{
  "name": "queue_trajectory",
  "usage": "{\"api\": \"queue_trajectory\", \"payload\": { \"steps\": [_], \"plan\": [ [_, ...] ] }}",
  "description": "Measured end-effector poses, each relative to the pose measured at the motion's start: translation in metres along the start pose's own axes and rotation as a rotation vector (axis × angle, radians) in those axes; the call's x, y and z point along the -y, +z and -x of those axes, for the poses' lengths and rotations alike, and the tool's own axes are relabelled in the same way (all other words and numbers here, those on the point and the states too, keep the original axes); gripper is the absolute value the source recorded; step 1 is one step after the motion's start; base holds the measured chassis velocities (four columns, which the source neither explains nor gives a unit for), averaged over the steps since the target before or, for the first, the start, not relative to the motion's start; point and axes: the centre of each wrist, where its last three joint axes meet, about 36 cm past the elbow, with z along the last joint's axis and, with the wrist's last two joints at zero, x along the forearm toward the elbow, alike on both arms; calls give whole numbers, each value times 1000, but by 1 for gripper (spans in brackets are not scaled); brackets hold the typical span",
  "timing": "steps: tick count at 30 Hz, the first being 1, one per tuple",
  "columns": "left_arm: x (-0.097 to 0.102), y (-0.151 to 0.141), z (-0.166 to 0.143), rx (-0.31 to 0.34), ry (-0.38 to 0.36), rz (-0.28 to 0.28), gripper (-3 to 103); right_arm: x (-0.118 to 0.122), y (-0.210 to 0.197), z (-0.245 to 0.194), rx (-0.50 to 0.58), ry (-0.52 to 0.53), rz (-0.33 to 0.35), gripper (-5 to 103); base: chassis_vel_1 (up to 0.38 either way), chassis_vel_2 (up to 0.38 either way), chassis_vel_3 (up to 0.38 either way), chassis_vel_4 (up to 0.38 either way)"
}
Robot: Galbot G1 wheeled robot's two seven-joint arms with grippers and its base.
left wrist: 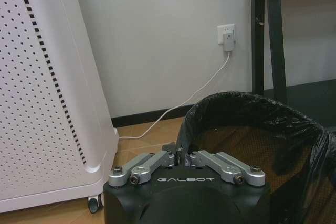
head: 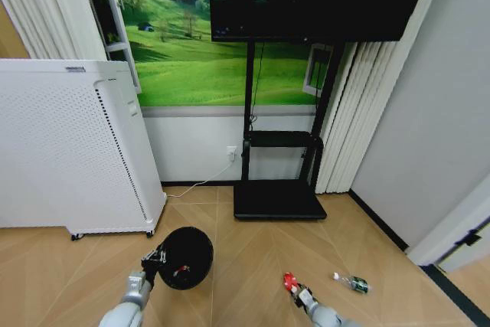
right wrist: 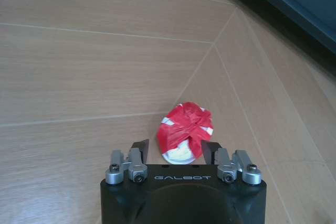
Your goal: Pick up the trash bin and place the garbage on the floor into it.
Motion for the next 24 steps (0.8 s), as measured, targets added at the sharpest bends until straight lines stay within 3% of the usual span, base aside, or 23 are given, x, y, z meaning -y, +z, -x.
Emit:
{"api": "queue_trajectory", "payload": {
  "steps": [4,7,9,15,24],
  "plan": [
    [0,1,-1,-2,-2,2,6,-4,-8,7,7,-1,-1,74,0,0,0,0],
    [0,1,-1,-2,-2,2,6,-2,-13,11,11,6,1,80,0,0,0,0],
    [-1,1,-2,-3,-4,3,6,7,-24,18,13,22,7,95,0,0,0,0],
    [-1,1,-2,-3,-4,2,6,18,-27,25,-2,47,11,100,0,0,0,0],
    [1,2,-3,-3,-3,4,6,17,-18,34,-39,59,-2,100,0,0,0,0]
  ]
}}
